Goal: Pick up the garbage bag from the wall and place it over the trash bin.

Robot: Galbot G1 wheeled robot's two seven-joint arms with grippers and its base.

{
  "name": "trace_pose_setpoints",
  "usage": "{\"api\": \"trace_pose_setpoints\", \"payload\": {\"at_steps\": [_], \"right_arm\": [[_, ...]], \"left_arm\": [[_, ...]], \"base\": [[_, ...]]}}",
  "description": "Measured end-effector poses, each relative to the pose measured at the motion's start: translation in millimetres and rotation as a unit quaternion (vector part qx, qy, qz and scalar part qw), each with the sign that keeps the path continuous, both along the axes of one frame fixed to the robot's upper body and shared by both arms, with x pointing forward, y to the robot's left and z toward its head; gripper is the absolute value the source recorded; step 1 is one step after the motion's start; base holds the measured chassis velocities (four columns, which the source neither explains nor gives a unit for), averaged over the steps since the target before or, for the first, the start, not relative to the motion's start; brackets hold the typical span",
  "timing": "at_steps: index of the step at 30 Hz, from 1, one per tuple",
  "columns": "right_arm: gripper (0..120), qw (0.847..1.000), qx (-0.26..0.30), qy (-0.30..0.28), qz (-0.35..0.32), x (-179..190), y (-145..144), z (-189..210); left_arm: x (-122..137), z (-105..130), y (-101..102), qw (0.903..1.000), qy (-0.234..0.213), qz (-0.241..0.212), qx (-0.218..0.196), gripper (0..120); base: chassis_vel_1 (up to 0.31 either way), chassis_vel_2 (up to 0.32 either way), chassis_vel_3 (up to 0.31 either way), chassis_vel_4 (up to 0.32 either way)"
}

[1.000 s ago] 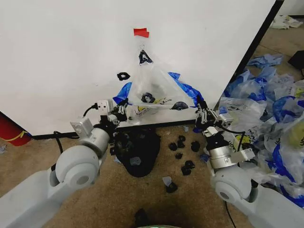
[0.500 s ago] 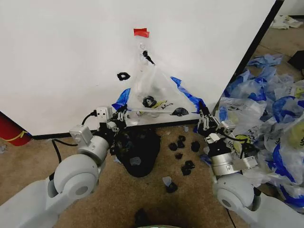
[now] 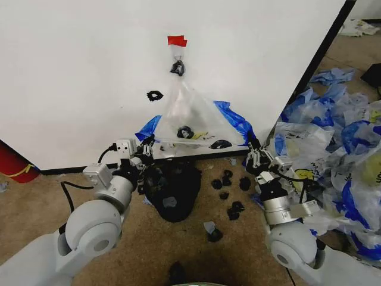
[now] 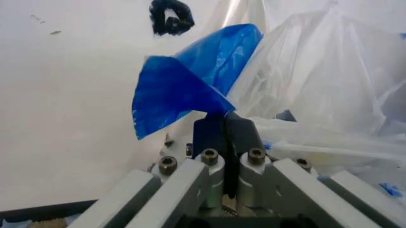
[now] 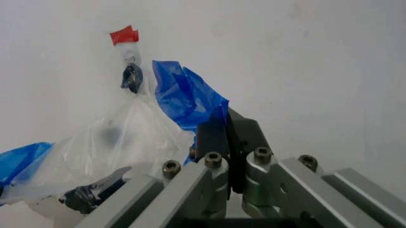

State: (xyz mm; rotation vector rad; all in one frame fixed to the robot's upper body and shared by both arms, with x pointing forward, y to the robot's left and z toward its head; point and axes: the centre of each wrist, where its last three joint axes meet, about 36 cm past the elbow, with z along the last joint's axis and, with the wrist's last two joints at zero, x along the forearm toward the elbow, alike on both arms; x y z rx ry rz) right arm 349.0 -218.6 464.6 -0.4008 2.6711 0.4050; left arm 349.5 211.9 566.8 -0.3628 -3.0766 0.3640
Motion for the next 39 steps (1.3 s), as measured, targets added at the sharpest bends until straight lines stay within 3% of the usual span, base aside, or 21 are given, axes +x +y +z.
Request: {"api": "trace_pose_setpoints", "payload": {"at_steps": [15,26,39], "right_arm": [[0,1.0,-0.001,-0.014,-0.009,11,-7,7],[0,1.0,0.009,-0.012,0.0,8,-4,17],[0,0.997,0.052,-0.002,0.062,-23,20,56]], "left_arm": [[9,-4,6,0.9997,-0.014,0.021,0.006,0],[-5,8,7,0.9998,-0.017,0.008,0.0,0],[-30,53,13,0.9991,-0.042,-0.008,-0.006,0]], "base": [[0.0,0.0,0.0,0.0],[0.0,0.0,0.0,0.0],[0.0,0.0,0.0,0.0]]}}
